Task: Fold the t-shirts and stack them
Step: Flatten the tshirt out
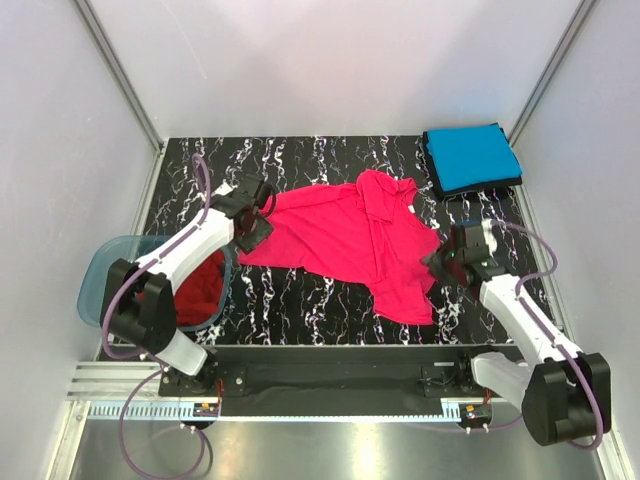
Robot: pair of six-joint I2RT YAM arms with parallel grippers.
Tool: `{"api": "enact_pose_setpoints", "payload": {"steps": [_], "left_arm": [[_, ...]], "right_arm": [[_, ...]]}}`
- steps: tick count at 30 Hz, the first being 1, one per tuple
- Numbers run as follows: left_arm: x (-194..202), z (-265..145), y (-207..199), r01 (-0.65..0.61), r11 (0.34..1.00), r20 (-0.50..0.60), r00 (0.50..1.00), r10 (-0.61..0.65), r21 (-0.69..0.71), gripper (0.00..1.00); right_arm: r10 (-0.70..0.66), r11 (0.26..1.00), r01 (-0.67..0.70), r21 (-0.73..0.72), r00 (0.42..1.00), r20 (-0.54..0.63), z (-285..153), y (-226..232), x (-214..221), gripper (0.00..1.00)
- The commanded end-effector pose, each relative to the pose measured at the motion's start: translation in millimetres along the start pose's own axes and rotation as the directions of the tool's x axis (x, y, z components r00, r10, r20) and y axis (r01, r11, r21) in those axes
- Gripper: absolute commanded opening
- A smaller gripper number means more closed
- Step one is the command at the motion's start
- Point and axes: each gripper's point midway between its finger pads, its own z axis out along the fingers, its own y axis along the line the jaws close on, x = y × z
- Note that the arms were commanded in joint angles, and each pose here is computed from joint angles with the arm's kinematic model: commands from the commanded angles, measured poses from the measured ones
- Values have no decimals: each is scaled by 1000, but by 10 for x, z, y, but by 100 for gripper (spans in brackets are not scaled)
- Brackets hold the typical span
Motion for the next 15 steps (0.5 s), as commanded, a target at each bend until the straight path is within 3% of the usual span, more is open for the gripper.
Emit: {"api": "enact_pose_setpoints", "payload": {"steps": [1, 4, 7, 9, 15], "left_arm": [[-117, -6, -79, 13, 1000, 69, 998, -13, 5, 47], [-83, 53, -92, -28, 1000, 54, 998, 28, -8, 47], [-60, 63, -150, -69, 998, 42, 997, 69, -2, 48], [-74, 61, -167, -83, 997, 45, 996, 83, 2, 48], [-138, 46, -108, -108, 994, 81, 991, 109, -14, 49]], "right_arm": [[143, 974, -146, 171, 989, 29, 36, -500, 128, 44], [81, 962, -115, 247, 986, 143, 102, -611, -172, 44], [20, 949, -74, 307, 984, 176, 235, -626, -411, 45], [-6, 927, -53, 370, 988, 157, 368, -702, -438, 45], [-21, 958, -9, 286, 995, 101, 681, -522, -403, 45]]}}
